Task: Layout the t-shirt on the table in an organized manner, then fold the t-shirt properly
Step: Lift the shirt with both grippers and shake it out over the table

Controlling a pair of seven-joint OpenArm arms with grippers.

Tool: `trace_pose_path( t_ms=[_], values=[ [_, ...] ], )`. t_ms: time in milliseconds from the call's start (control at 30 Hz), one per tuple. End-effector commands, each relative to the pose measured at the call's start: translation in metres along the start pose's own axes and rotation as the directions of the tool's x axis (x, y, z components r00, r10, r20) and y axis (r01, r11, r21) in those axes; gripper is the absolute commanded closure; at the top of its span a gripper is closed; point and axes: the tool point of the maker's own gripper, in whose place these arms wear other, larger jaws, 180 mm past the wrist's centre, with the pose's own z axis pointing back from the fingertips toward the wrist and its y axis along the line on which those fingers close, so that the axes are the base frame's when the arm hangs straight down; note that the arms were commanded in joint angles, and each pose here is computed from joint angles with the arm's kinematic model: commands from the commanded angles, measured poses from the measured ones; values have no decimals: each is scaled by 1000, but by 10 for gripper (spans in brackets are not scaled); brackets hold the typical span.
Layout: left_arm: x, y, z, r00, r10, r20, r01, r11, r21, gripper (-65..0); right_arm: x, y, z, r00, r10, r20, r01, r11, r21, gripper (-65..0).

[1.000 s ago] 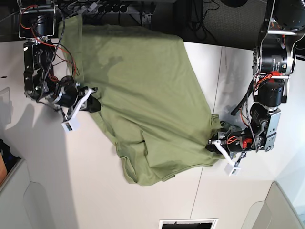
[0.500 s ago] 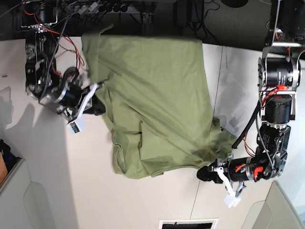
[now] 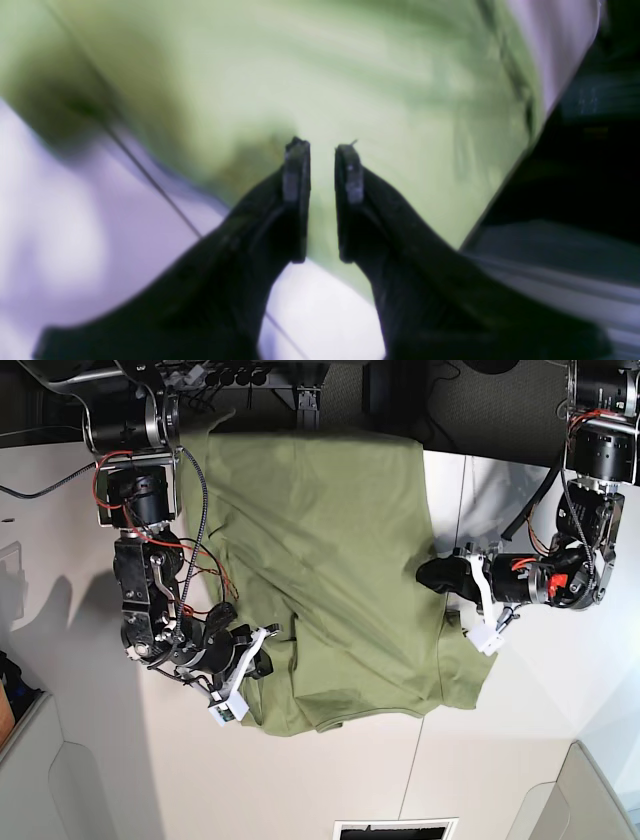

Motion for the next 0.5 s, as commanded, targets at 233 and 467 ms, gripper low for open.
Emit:
trace_pose_path(
  t_ms=[233, 467],
  values=[
    [-36, -9, -9, 999, 14, -36, -14, 1000, -1, -121, -23, -23, -12, 984, 84, -154, -98, 992, -81, 0],
    [-19, 48, 0, 995, -97, -36, 103, 960, 259, -119, -50, -72, 15, 969, 36, -243, -81, 981, -176, 0]
  ],
)
